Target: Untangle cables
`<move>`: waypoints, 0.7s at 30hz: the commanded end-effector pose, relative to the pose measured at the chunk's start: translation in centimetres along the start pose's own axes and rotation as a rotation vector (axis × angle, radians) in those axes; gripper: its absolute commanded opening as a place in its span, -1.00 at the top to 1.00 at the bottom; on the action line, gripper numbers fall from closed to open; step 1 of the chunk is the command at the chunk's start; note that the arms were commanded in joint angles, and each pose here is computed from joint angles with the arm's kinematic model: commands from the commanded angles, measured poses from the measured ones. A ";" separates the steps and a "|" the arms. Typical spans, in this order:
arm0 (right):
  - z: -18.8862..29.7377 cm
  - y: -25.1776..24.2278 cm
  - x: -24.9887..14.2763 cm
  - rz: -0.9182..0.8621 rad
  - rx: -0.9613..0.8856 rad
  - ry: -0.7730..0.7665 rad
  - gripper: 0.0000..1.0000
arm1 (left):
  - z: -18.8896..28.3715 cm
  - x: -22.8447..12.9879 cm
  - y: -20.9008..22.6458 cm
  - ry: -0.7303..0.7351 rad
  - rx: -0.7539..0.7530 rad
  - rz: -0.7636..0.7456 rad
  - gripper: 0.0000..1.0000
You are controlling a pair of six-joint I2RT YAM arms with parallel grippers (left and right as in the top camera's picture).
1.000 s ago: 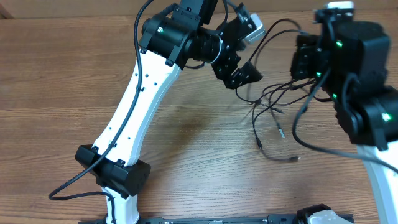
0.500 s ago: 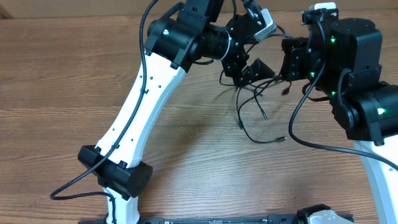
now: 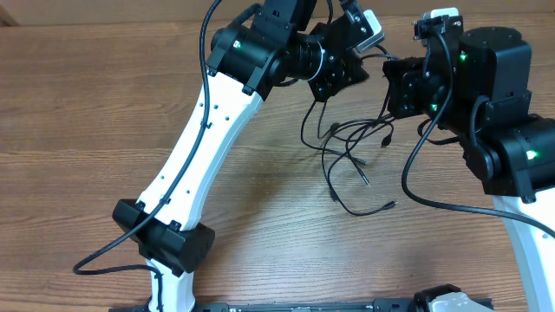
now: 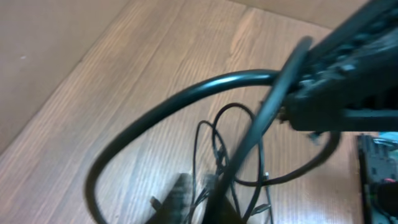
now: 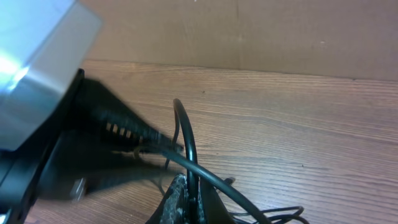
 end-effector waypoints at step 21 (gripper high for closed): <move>4.1 -9.1 -0.3 -0.004 -0.601 0.016 0.93 | 7.2 -6.5 14.6 0.087 0.762 0.548 0.92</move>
Point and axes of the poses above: each gripper's point midway between its finger pads, its own z axis back along the fingers, its own y axis along the line the jaws close on, x = y × z, the point moved 1 cm from there along z, back along the fingers, and after that the axes turned 11 degrees about z, right-handed, at the moved point
